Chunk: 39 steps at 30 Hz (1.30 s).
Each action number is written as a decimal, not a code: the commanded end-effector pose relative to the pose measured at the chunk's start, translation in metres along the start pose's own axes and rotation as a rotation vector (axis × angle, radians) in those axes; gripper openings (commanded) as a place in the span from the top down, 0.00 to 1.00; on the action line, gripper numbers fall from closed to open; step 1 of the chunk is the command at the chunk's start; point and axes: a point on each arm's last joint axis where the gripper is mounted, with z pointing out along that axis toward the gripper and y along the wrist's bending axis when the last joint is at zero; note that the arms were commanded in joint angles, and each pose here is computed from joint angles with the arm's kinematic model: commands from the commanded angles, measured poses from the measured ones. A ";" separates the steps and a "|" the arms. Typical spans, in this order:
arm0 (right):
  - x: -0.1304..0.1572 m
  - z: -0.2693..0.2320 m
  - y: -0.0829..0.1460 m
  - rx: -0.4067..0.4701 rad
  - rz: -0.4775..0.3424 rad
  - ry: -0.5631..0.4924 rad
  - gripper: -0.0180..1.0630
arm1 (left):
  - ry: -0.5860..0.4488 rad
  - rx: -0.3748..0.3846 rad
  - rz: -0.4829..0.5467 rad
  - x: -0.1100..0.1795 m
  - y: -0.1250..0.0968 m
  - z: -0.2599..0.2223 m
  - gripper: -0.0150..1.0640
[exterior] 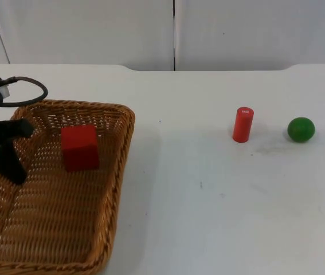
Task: Pick up the basket with the left hand and place the object to the left of the red cylinder into the basket with the right hand.
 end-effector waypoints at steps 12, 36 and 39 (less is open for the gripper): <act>0.001 0.000 -0.001 0.005 -0.008 0.007 0.01 | 0.000 0.035 -0.028 -0.002 -0.005 -0.004 0.61; 0.034 0.011 -0.016 0.138 -0.032 0.158 0.01 | -0.314 0.013 0.134 0.036 -0.081 -0.157 0.13; 0.049 0.016 -0.020 0.170 0.002 0.205 0.01 | -0.390 0.000 0.163 0.060 -0.095 -0.179 0.13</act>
